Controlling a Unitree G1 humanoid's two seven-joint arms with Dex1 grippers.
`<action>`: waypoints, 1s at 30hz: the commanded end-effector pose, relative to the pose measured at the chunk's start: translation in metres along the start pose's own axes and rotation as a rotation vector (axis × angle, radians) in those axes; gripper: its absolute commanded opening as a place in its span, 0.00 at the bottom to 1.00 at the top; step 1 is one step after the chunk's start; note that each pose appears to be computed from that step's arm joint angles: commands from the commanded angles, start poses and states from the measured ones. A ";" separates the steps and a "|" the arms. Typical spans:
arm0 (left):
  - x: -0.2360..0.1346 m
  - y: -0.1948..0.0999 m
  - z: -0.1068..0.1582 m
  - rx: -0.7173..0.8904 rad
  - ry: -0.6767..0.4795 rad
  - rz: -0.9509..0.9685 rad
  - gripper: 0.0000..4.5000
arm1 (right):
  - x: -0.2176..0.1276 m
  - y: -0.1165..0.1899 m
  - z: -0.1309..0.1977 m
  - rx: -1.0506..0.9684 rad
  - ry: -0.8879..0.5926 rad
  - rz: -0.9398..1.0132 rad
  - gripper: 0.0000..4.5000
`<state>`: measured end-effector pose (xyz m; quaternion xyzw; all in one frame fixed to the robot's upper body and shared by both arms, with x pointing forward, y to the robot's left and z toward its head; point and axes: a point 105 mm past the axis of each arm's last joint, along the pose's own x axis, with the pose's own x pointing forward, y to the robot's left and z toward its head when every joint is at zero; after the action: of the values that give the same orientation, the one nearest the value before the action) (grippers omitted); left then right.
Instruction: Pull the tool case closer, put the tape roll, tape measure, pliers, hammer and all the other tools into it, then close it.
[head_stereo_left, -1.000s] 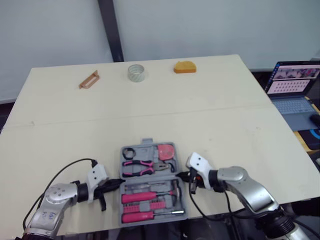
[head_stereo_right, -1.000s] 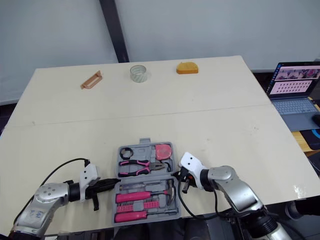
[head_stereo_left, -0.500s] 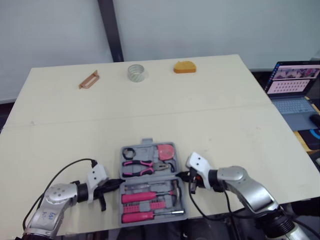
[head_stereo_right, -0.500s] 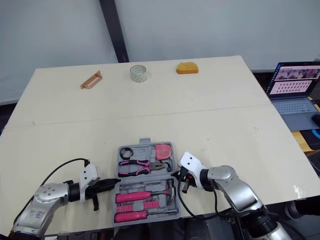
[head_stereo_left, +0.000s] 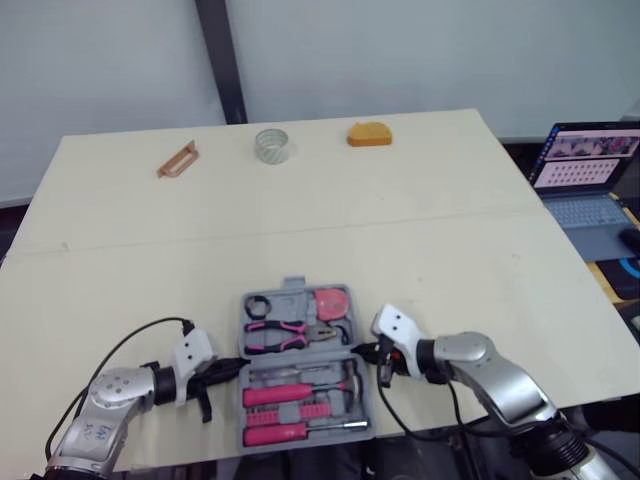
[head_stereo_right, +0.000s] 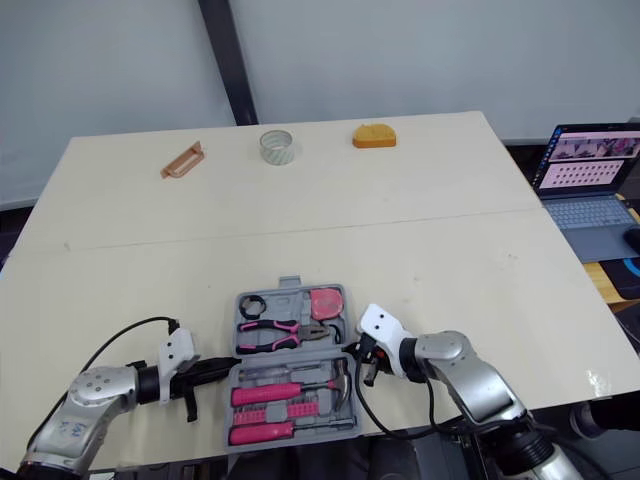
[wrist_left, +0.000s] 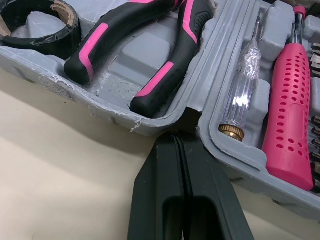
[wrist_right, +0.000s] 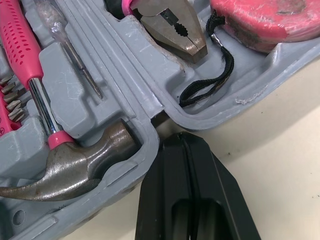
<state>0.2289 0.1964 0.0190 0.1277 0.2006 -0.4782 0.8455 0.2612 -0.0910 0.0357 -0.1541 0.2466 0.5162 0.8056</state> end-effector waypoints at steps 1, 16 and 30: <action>-0.002 -0.008 -0.013 -0.038 0.037 -0.021 0.00 | 0.002 0.006 0.007 -0.025 -0.021 0.030 0.00; -0.002 -0.007 -0.013 -0.034 0.038 -0.019 0.00 | 0.003 0.004 0.008 -0.027 -0.021 0.029 0.00; -0.007 -0.001 -0.013 -0.022 0.043 0.006 0.00 | 0.000 0.001 0.006 -0.026 -0.019 0.016 0.00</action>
<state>0.2289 0.1969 0.0189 0.1296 0.1976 -0.4780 0.8460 0.2622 -0.0902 0.0357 -0.1552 0.2462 0.5171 0.8049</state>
